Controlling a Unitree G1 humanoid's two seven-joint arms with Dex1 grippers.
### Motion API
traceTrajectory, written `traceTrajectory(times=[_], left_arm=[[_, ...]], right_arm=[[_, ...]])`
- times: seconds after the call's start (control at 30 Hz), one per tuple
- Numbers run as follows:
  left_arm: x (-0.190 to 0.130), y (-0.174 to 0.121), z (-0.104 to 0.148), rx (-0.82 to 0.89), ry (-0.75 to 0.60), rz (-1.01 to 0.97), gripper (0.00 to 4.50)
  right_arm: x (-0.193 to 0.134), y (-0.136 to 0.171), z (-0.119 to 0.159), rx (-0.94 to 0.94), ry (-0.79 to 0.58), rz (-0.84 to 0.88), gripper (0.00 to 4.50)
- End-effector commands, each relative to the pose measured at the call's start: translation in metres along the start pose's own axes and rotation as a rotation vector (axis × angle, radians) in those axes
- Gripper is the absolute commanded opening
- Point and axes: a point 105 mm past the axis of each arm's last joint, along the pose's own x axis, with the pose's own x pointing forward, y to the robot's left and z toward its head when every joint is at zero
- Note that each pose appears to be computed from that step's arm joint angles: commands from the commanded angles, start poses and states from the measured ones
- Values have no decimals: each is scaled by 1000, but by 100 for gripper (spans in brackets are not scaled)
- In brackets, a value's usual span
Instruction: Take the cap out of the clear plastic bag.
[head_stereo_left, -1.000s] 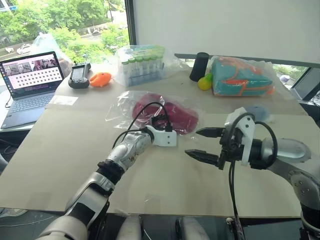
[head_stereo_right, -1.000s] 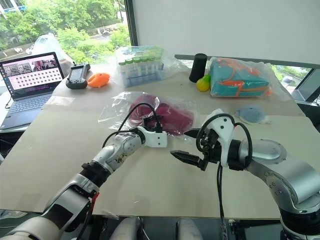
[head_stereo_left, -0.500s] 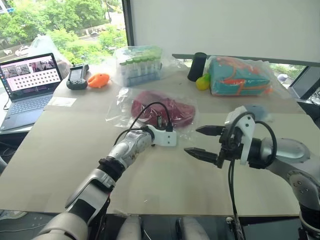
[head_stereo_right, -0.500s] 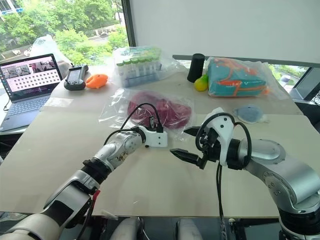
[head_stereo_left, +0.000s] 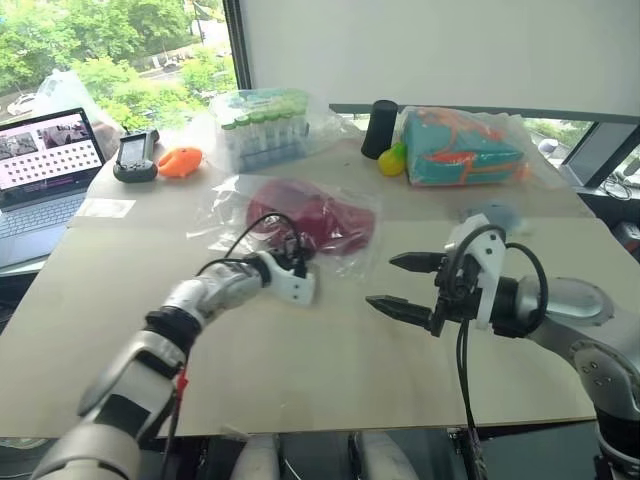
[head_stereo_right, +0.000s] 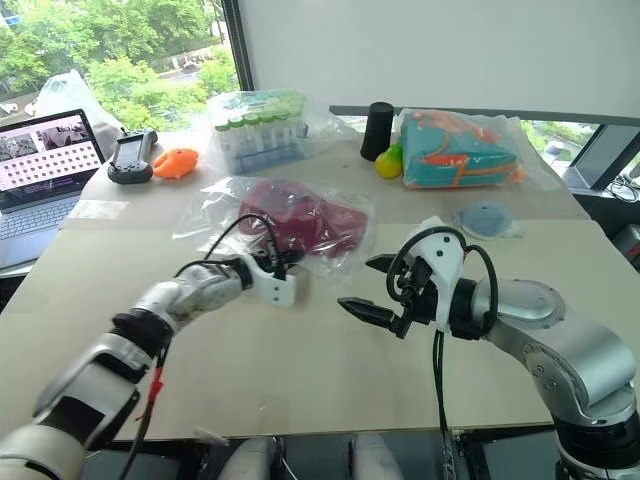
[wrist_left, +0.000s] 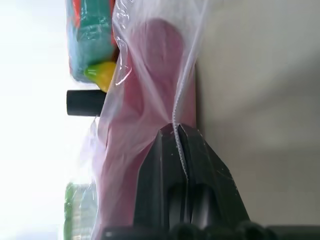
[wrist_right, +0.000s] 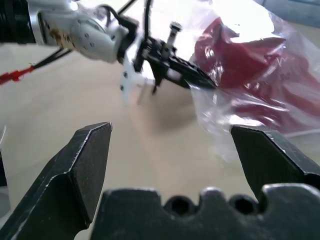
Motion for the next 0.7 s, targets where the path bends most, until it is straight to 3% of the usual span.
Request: traceTrajectory(times=[0.03, 0.27, 0.4, 0.53, 0.7], left_arm=[[-34, 4, -17, 96, -50, 14, 4], [-86, -9, -43, 143, -34, -3, 4], [-110, 7, -67, 145, 71, 50, 4], [-84, 39, -28, -27, -131, 227, 4], [-55, 49, 19, -219, -310, 306, 4]], right_arm=[[0, 0, 13, -55, -47, -6, 450], [3, 2, 12, -55, -49, 4, 450], [7, 3, 11, -51, -51, 18, 450], [11, 2, 9, -50, -46, 27, 450], [12, 0, 9, -57, -40, 33, 450]])
